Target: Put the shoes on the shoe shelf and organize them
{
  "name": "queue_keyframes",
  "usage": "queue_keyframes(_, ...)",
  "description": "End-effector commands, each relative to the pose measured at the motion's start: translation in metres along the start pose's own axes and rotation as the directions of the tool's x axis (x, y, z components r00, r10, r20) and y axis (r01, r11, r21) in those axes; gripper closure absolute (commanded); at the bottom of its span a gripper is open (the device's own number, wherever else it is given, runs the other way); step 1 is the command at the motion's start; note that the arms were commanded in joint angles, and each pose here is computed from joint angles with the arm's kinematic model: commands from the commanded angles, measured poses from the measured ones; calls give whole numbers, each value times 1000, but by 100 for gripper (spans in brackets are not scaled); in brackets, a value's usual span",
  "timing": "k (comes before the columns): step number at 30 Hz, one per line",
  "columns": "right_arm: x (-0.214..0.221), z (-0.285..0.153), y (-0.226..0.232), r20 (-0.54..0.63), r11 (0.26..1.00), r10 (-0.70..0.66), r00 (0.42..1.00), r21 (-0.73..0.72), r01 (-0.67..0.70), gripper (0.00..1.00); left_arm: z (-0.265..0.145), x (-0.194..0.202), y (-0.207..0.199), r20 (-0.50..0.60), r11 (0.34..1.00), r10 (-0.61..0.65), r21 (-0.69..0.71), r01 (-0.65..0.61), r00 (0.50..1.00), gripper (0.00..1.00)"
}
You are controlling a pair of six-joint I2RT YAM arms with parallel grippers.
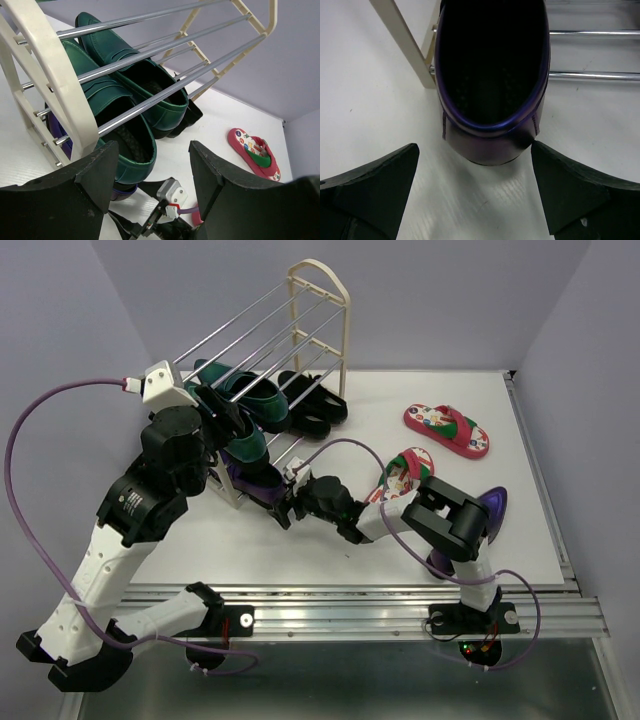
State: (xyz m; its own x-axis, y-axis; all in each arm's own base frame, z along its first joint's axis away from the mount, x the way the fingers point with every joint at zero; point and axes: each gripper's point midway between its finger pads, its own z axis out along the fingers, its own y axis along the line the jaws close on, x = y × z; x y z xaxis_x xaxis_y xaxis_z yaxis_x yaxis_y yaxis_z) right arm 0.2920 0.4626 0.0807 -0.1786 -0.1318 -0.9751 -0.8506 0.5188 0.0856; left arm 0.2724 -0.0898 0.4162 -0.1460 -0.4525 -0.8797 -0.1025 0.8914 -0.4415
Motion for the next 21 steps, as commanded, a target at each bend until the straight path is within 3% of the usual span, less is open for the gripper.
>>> queue_keyframes(1,-36,18,2,138,999,-34,990,10,33,4,2,-7,-3,26,1000,-18,0,18,1000,31)
queue_keyframes(10,-48,21,-7,173,998,-34,984,60,24,34,1,-7,-1,27,1000,-27,-1,27,999,31)
queue_keyframes(21,-87,11,-5,271,998,-14,962,65,-4,45,-1,-9,-1,30,1000,-32,1,32,999,31)
